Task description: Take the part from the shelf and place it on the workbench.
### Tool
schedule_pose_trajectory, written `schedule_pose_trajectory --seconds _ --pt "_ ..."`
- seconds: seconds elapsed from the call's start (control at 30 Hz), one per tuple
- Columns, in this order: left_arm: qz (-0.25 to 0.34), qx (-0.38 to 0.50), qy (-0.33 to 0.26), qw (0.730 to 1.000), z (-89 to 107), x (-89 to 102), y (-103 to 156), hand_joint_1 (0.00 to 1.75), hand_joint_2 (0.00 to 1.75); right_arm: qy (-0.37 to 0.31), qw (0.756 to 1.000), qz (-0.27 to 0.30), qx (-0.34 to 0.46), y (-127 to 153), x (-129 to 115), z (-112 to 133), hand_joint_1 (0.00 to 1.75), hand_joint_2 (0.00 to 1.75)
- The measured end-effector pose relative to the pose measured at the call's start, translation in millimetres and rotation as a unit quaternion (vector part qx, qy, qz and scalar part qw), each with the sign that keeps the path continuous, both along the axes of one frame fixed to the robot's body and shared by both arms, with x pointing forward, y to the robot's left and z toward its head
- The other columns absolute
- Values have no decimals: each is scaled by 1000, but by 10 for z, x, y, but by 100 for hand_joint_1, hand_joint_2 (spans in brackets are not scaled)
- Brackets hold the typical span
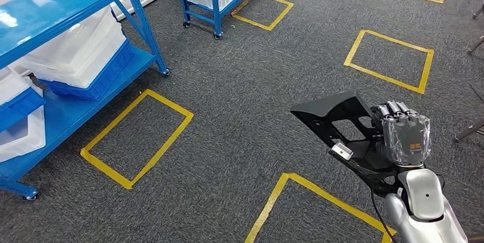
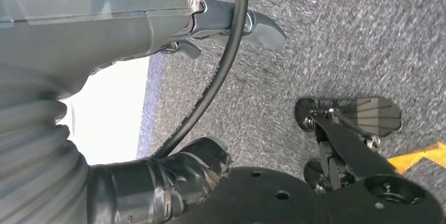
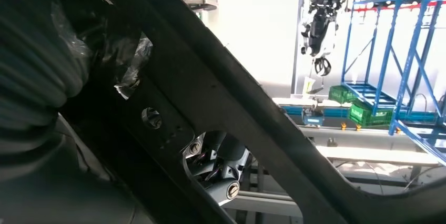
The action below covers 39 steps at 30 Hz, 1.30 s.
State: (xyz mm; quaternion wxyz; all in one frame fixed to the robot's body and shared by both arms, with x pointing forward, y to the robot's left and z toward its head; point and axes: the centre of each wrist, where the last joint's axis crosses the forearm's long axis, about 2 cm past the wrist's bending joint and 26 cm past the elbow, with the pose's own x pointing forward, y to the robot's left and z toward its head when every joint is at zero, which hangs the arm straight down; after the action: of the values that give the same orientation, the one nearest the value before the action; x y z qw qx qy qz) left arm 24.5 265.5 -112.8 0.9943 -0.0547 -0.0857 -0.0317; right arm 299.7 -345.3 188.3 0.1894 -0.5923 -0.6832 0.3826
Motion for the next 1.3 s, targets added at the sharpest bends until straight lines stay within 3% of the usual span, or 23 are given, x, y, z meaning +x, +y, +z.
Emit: schedule_pose_trajectory --seconds 1.3 --pt "1 0 4 1000 0 -3 -8 0 175 32 999 -15 18 -39 182 119 175 175"
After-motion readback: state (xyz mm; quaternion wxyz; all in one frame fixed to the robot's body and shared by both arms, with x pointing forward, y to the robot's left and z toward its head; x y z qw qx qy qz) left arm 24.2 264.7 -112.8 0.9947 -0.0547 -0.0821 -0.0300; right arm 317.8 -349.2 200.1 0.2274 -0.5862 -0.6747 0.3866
